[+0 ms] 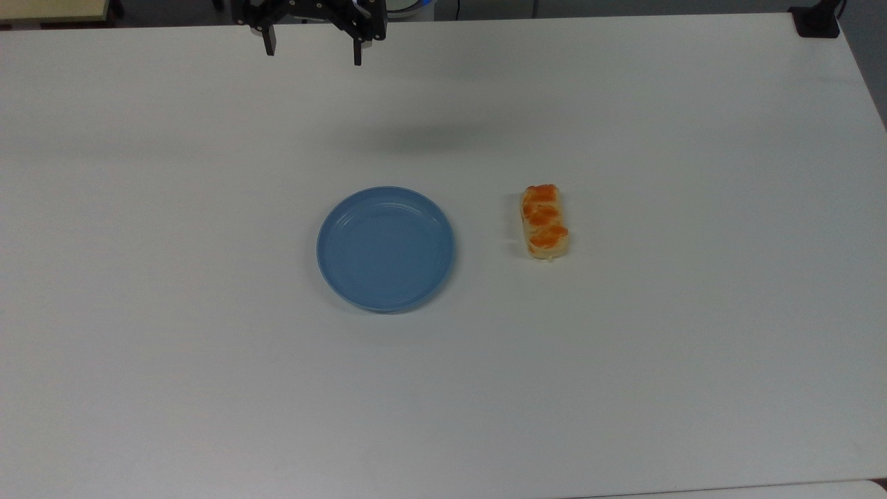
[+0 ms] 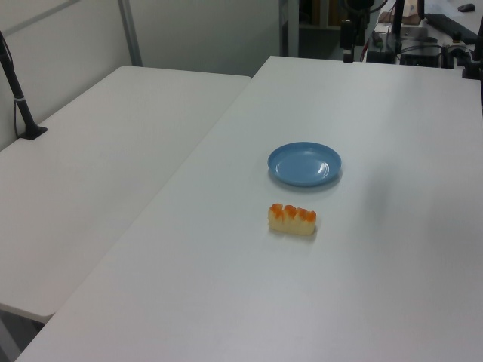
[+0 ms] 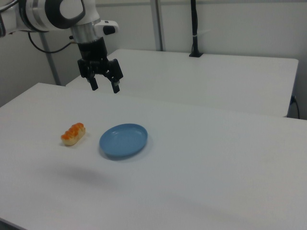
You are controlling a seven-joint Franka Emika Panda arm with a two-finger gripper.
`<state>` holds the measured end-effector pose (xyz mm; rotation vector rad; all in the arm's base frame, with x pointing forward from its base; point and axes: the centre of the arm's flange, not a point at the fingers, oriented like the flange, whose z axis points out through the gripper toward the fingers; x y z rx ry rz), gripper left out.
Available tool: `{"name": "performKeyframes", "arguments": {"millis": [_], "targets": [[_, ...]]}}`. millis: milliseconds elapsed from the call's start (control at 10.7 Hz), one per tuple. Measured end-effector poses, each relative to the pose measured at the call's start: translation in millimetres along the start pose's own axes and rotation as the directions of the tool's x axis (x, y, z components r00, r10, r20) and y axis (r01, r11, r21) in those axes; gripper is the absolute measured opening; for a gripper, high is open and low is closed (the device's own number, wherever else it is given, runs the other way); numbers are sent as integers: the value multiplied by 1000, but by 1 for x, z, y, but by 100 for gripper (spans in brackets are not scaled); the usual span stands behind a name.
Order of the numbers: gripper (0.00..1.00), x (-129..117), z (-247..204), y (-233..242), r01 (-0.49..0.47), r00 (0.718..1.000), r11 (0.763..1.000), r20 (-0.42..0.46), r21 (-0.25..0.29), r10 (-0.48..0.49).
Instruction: Put the bread on the table
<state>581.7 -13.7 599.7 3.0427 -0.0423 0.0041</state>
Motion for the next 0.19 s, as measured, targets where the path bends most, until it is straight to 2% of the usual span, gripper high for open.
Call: {"name": "performKeyframes", "arguments": {"millis": [187], "targets": [[100,0,4,-2,3,1000,1000,9,0,-3]]}}
